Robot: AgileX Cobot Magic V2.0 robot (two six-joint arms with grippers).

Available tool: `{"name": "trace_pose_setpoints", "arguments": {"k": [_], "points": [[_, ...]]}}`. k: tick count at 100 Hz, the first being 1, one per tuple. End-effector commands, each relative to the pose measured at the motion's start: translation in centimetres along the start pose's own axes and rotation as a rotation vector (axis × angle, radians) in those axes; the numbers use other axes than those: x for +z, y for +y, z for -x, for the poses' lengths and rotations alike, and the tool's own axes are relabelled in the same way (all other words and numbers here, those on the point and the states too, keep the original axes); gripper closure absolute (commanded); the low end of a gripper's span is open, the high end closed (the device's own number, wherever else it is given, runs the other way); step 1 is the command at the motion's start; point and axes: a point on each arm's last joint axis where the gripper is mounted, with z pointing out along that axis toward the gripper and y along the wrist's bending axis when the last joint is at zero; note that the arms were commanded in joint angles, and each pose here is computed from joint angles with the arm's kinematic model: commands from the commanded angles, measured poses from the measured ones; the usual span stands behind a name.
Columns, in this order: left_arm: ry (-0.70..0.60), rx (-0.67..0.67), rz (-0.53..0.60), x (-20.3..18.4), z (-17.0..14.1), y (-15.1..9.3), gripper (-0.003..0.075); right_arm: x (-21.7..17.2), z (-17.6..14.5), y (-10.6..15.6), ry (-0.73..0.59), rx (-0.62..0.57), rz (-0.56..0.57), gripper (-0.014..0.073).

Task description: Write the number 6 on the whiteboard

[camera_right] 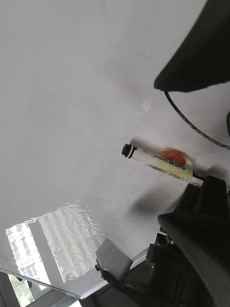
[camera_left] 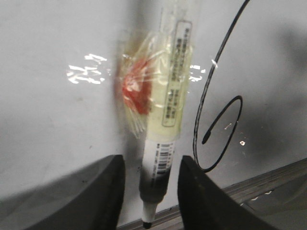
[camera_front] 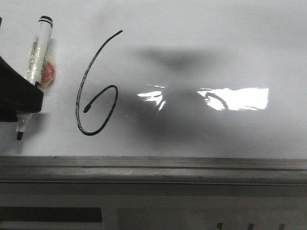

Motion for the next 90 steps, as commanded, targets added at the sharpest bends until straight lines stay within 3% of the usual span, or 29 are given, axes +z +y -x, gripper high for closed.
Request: {"name": "trace_pose_setpoints", "arguments": {"k": [1, 18, 25, 32, 40, 47, 62, 90], "points": [[-0.089, -0.013, -0.033, -0.4, 1.4, -0.7, 0.0379, -1.0, 2.2, 0.2, -0.134, -0.014, -0.011, 0.0128], [-0.123, -0.009, -0.054, -1.2, 1.6, -0.9, 0.0374, -1.1, 2.3, 0.2, -0.138, -0.014, -0.010, 0.0130], [-0.152, 0.000, -0.070, -2.0, 1.7, -1.0, 0.0374, -1.3, 2.4, 0.2, -0.141, -0.016, -0.008, 0.0169], [-0.196, 0.014, -0.095, -3.2, 2.0, -1.2, 0.0374, -1.7, 2.5, 0.3, -0.149, -0.016, -0.005, 0.0280], [-0.258, 0.043, -0.125, -4.8, 2.1, -1.4, 0.0379, -2.3, 2.7, 0.4, -0.155, -0.024, 0.002, 0.0490], [-0.328, 0.076, -0.156, -6.6, 2.3, -1.6, 0.0443, -3.0, 3.0, 0.5, -0.159, -0.057, 0.009, 0.0670], [-0.492, 0.171, -0.208, -10.7, 2.1, -1.6, 0.0741, -5.2, 2.8, 0.5, -0.196, -0.149, 0.004, 0.0659], [-0.702, 0.318, -0.228, -14.7, -0.9, 0.1, 0.0741, -10.9, -1.7, -0.5, -0.347, -0.247, -0.033, 0.0659]]}}
